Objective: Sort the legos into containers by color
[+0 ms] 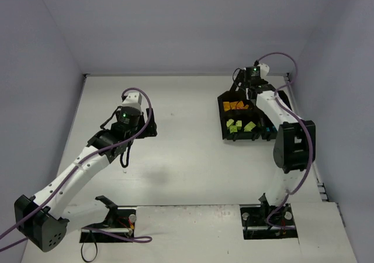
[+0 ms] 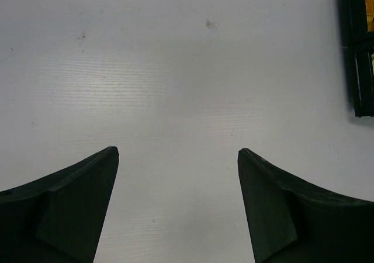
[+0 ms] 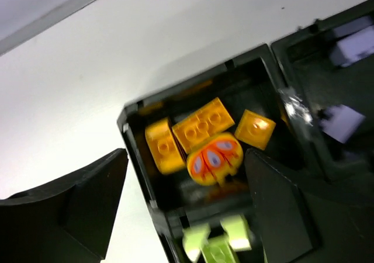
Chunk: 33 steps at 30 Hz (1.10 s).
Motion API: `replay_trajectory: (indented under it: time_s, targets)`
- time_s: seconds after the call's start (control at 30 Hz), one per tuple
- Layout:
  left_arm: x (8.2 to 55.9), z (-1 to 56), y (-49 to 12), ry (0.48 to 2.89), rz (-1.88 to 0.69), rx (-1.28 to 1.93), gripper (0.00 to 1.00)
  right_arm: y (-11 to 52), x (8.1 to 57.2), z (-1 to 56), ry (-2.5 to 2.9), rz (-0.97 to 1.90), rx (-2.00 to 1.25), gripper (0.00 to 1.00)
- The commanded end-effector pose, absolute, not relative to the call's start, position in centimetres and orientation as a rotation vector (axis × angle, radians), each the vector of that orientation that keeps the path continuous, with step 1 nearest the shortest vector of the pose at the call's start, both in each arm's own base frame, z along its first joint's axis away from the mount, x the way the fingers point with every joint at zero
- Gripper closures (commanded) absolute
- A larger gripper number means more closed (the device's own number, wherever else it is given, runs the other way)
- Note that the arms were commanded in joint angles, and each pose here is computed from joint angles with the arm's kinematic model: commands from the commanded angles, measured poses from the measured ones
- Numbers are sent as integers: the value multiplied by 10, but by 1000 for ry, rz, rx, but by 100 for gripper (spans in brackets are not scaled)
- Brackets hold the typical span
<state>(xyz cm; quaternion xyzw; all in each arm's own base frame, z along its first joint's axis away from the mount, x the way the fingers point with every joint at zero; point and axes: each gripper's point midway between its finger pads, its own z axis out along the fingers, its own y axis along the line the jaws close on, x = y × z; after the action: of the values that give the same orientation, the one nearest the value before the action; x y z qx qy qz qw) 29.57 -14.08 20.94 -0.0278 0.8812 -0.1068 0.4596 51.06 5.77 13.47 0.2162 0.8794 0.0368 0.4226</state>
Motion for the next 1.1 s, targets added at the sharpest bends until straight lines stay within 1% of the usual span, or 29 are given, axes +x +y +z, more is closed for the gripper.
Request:
replay_trajectory:
  time_s: [0.0,0.03,0.07,0.1,0.13,0.17,0.2,0.23,0.27,0.3,0.33,0.43,0.47,0.53,0.57,0.73,0.9,1.07]
  targets:
    - [299,243,-129,2083,-233,-77,24,52,484,240,1980,107,361,21]
    - [298,246,-127,2077,-228,-78,24,49,473,249,1965,96,338,19]
    - [297,251,-124,2062,-222,-82,24,45,455,269,1906,99,314,11]
    - [296,255,-122,2054,-216,-77,24,43,445,276,1895,80,268,0]
    - [295,258,-120,2047,-210,-75,24,41,434,285,1873,74,245,0]
    - [292,265,-117,2028,-207,-78,24,37,414,310,1814,81,230,0]
    - [291,267,-114,2023,-193,-70,24,34,402,305,1822,63,205,0]
    - [290,271,-111,2012,-184,-70,24,32,392,311,1801,60,201,0]
    - [288,276,-107,1997,-177,-74,24,27,370,325,1771,59,198,0]
    - [286,279,-103,1989,-161,-71,24,25,361,320,1777,51,196,0]
    - [284,286,-100,1972,-158,-75,24,20,342,332,1742,45,197,0]
    - [277,299,-94,1947,-159,-81,24,14,315,327,1742,30,201,0]
    - [275,299,-92,1948,-152,-82,24,12,301,335,1709,36,196,0]
    - [270,307,-85,1926,-142,-94,24,12,288,327,1722,38,165,0]
    - [268,308,-83,1924,-133,-98,24,12,277,333,1694,49,160,0]
    - [259,321,-65,1884,-88,-147,24,19,251,338,1645,114,118,0]
    - [246,329,-53,1882,-54,-146,24,17,239,344,1619,123,124,0]
    - [237,324,-41,1899,-6,-165,24,15,230,349,1592,118,130,0]
